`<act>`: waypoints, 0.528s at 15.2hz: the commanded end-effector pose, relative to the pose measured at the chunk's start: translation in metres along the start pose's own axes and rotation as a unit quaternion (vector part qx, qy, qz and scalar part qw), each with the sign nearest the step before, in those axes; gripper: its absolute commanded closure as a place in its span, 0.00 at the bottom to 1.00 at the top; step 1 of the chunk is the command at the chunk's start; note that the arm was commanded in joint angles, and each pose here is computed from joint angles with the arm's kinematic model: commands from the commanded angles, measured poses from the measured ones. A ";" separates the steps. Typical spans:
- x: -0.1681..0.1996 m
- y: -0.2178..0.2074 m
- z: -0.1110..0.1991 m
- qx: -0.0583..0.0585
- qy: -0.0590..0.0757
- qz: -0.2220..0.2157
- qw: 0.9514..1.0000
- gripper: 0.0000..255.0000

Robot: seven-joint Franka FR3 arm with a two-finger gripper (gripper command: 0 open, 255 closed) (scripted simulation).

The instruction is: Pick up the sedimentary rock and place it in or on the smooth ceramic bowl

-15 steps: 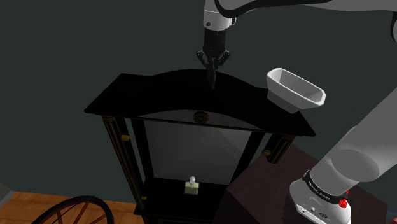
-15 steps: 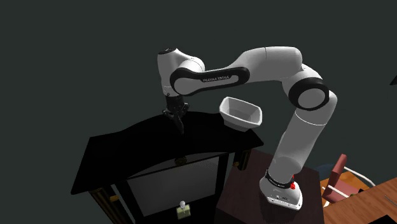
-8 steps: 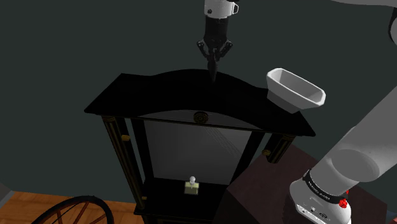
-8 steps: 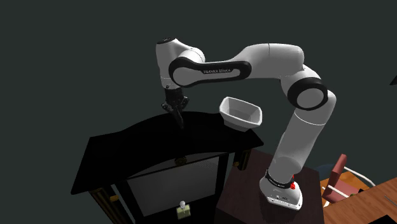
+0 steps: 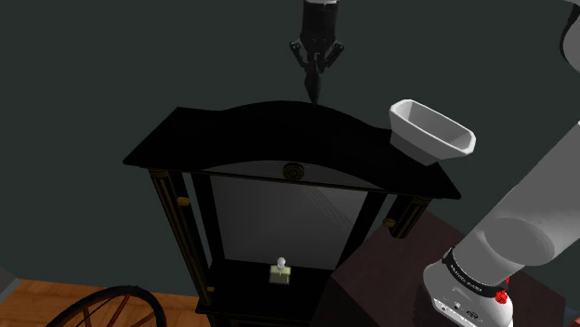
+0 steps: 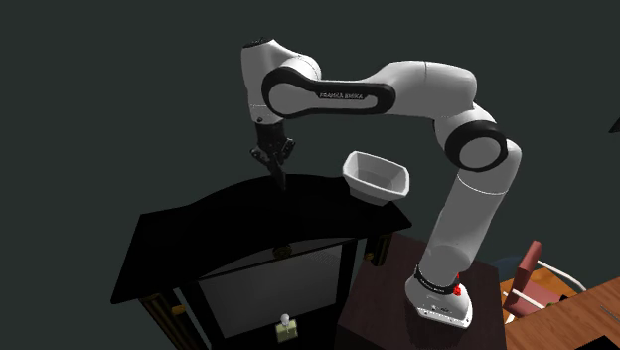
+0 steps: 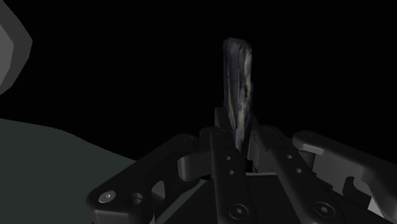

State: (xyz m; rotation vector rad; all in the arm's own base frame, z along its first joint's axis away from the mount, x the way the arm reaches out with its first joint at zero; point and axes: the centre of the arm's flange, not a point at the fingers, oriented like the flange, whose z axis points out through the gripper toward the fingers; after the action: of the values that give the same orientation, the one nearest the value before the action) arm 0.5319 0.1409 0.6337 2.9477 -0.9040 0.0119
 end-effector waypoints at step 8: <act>0.001 0.001 -0.048 0.000 0.000 0.000 1.000 1.00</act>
State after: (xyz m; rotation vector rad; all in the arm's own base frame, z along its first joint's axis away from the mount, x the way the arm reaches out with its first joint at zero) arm 0.5329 0.1436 0.6762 2.9478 -0.9040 0.0121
